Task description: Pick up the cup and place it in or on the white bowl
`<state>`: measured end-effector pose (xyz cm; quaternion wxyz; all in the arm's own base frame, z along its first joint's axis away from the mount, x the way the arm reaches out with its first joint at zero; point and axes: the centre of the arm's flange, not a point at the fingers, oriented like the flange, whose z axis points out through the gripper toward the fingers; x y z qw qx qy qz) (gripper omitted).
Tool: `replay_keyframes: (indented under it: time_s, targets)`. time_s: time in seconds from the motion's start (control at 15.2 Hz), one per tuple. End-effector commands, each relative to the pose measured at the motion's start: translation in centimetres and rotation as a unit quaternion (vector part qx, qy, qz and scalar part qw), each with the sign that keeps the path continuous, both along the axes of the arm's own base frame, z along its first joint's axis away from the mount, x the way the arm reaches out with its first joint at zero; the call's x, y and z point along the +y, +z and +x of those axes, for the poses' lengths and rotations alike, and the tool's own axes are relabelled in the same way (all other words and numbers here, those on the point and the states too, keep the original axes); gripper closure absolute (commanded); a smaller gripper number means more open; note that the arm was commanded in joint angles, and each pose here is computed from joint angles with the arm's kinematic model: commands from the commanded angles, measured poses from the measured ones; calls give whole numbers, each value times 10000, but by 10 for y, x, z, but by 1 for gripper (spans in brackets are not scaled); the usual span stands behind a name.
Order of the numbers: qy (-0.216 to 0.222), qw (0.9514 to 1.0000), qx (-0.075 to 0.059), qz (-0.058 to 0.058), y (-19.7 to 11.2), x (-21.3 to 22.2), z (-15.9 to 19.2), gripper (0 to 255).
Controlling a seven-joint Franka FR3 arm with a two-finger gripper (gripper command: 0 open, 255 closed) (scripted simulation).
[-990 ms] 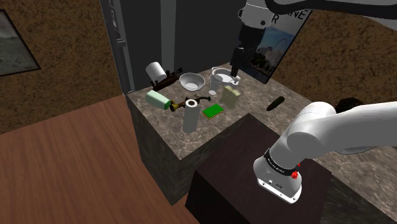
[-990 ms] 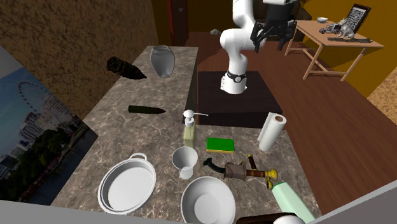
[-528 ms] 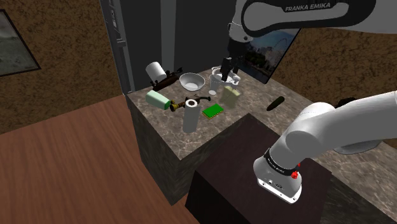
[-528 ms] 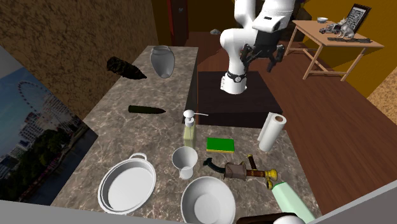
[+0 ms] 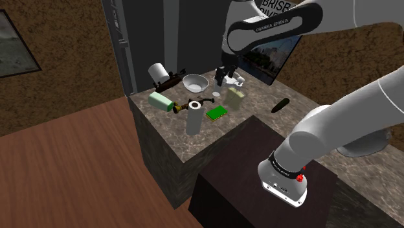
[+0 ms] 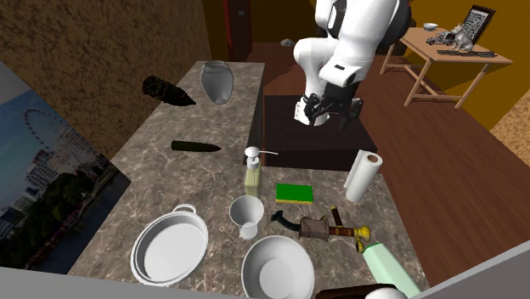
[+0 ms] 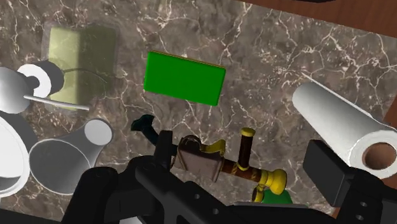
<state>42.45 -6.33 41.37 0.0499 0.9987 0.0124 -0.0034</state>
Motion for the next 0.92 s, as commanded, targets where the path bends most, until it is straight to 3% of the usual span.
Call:
replay_keyframes:
  time_s: [0.0, 0.86]
  targets:
    - [-25, 9999, -34, -96, -14, -14, 12, 0]
    - [-221, 9972, -195, -694, -115, -98, 105, 0]
